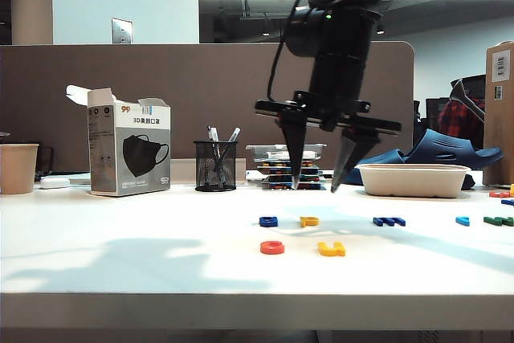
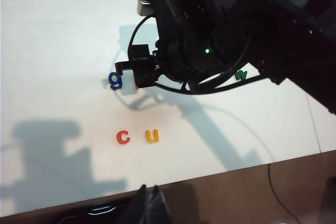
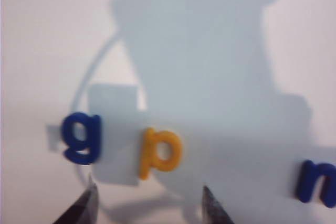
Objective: Select the appropriate letters from the row of letter magnets placed on the table to arrange into the word "cup".
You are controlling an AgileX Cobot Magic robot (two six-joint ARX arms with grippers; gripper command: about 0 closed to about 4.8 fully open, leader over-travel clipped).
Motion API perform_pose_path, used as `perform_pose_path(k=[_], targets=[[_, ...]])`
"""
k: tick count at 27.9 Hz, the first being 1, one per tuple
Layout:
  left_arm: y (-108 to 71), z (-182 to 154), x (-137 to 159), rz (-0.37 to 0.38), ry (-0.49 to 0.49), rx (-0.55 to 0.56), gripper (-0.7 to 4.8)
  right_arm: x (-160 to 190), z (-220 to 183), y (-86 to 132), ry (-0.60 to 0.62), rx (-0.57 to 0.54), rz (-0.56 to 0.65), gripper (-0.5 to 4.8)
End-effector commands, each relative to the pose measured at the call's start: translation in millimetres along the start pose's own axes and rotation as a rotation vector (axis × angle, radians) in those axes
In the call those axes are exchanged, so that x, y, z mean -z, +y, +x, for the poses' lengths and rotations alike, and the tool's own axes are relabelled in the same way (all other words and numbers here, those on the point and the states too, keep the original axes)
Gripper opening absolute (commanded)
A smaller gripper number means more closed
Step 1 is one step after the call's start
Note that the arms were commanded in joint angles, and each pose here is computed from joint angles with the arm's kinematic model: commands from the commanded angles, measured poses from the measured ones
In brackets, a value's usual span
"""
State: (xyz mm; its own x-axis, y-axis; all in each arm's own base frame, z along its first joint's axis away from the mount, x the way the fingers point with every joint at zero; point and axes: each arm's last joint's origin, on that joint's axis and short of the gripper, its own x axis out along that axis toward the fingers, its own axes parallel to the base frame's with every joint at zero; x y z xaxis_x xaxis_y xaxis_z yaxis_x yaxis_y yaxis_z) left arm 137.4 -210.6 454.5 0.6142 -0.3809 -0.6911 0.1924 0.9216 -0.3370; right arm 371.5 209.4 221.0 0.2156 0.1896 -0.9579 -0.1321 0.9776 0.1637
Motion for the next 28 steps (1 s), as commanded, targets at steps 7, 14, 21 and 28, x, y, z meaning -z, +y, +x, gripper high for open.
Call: perform_pose_path(k=[7,14,21,28], targets=[[0.1,-2.3,-1.0,0.001,-0.013,0.005,-0.05,-0.2,8.0,7.5,-0.009,0.033,-0.056,2.48],[0.1,-2.3,-1.0,0.001,-0.013,0.005,-0.05,-0.7,17.5,7.5,0.012,0.042,-0.056,2.48],[0.1,-2.3,-1.0,0.001,-0.013,0.004,-0.05,0.1,28.4,8.2,0.031,0.052,-0.058,2.48],[0.1,-2.3,-1.0,0.001,-0.013,0.005,-0.05,-0.3,38.1,7.9,0.043,0.055,-0.029,2.47]])
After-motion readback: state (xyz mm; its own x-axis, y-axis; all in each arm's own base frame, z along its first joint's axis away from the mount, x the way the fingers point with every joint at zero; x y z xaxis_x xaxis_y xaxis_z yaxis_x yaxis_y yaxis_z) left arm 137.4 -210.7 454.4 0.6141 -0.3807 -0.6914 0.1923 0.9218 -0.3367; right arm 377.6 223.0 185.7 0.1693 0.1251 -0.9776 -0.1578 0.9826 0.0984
